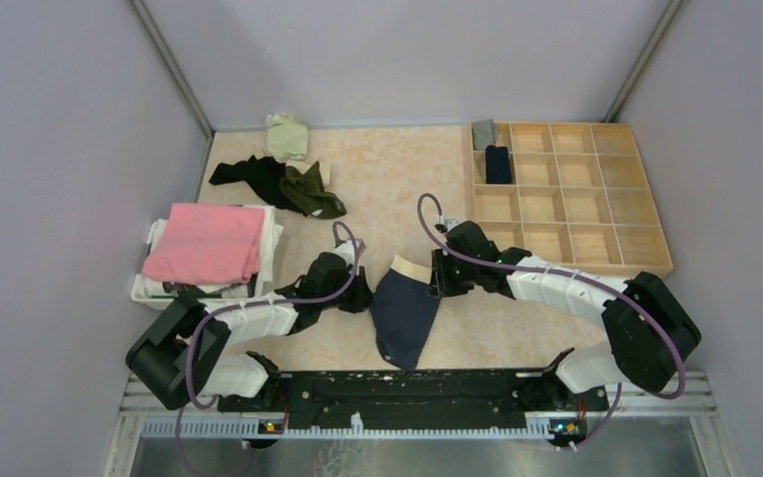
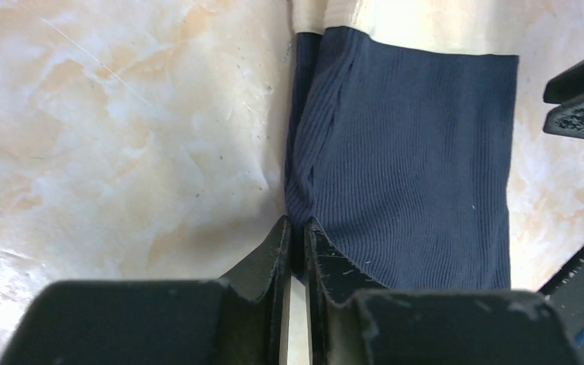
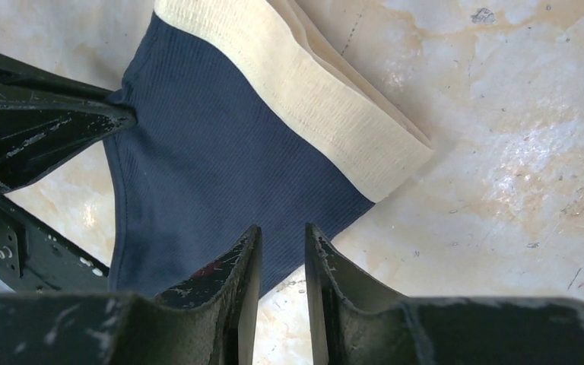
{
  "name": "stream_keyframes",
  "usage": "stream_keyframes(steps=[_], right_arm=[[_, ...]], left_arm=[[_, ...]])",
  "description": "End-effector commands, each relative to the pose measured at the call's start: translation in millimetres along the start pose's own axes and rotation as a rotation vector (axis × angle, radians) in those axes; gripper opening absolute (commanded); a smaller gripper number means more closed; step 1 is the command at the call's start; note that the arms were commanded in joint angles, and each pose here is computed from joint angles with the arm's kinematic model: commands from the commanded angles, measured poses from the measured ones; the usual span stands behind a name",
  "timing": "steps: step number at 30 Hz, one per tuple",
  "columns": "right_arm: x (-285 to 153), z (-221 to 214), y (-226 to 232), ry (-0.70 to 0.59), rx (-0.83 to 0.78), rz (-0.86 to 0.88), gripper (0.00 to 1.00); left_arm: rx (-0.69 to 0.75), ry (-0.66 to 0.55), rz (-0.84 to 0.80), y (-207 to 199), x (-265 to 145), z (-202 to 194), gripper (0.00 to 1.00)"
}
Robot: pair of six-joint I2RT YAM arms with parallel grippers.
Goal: Roll the underwear
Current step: Fold the underwear at the center of the board.
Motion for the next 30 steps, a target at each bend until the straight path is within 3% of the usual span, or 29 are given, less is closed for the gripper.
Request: stream_keyframes(steps=[1,7,14,25,30], right_arm=[[-2.4,8.7,6.8,-0.045,0.001,0.020,0.28],[-1.2,19.2,14.5,-0.052,0.010,0.049,0.32],[-1.2,43.5,37.3,-0.062,-0.009,0.067,0.37],[30.5,37.8,60.4,0.017,-0.022,-0.010,0.39],[46.2,41.8,58.2,0.035,-0.023,-0.048,0.40]], left_arm=[[-0.068,0.077,0.003,4.5,-7.2,-27.8,0.13],[-0.131,0.013,-0.020,-15.4,-10.3,-34.4,0.02],[-0.180,-0.034,0.020,-29.7,-4.9,-50.6,0.00],[-0.205,-0.071,0.003,-27.7,-12.2,-53.1,0.23],[-0.202,-0.065,-0.006,-24.4,-15.6,-57.6,0.29]])
Point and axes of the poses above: each gripper's point midway between its finger pads, its own x axis out along the fingers, its own y axis along the line the jaws close on, z = x × y, the point moved 3 cm from there along -x, back along the fingers, and after that the axes turned 11 degrees about -x, right-handed, at the moved point
